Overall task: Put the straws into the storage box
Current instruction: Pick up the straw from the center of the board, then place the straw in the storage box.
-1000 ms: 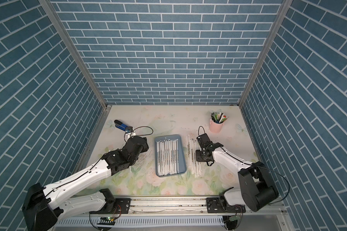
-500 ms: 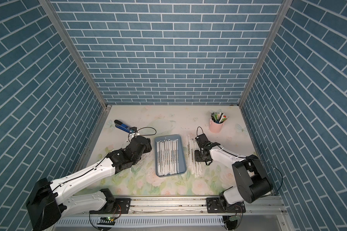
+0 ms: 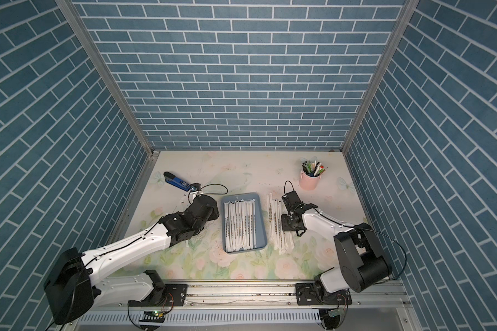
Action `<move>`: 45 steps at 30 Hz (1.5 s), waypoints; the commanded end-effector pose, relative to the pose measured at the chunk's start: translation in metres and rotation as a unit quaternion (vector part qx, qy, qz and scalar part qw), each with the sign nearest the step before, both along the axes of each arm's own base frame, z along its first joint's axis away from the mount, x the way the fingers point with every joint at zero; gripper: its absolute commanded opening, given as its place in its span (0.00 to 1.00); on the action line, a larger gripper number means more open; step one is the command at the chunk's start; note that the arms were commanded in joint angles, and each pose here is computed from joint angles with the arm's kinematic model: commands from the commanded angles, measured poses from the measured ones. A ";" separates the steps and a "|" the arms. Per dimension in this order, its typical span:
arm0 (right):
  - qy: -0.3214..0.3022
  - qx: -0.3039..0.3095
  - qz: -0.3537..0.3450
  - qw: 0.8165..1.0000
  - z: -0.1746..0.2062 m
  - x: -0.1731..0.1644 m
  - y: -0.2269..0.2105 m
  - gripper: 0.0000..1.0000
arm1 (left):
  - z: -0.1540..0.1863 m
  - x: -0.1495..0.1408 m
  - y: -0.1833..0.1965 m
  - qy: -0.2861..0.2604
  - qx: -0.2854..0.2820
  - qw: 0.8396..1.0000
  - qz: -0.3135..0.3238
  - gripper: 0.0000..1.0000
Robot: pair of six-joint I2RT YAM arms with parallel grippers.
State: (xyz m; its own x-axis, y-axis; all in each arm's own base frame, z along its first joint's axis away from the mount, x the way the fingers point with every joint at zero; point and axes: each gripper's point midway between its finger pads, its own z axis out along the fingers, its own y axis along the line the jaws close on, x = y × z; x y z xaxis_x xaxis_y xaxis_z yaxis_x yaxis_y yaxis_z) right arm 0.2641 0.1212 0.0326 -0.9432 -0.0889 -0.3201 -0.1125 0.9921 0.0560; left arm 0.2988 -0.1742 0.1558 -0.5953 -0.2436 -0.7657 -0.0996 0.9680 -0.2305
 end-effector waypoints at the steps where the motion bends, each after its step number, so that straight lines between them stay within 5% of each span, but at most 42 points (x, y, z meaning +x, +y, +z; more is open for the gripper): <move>1: -0.021 -0.017 0.005 1.000 0.028 0.006 -0.005 0.03 | 0.006 0.004 0.001 0.000 0.009 1.000 0.007 0.60; 7: -0.045 0.042 0.007 0.998 0.062 0.009 0.025 0.03 | 0.004 0.002 0.006 0.000 0.009 1.000 0.019 0.60; 12: -0.089 0.128 0.024 0.987 0.097 0.004 0.092 0.03 | 0.005 0.000 0.014 -0.004 0.011 0.999 0.033 0.59; 16: -0.100 0.175 0.026 0.979 0.093 0.000 0.128 0.02 | 0.004 -0.001 0.013 -0.002 0.008 0.999 0.033 0.59; 30: -0.023 0.163 0.037 0.986 0.011 -0.016 0.147 0.02 | -0.001 -0.004 0.014 0.005 0.008 1.000 0.030 0.59; 45: -0.003 0.152 0.032 0.988 -0.009 -0.016 0.148 0.02 | -0.004 -0.006 0.016 0.006 0.009 0.999 0.030 0.59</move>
State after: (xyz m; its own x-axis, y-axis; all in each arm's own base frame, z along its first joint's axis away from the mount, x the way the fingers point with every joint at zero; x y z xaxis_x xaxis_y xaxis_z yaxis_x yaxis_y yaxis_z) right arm 0.2474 0.2692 0.0286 -0.9311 -0.0622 -0.3593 -0.1950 0.9176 0.3464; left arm 0.2969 -0.1653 0.1560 -0.5847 -0.2715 -0.7644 -0.1475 0.9622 -0.2289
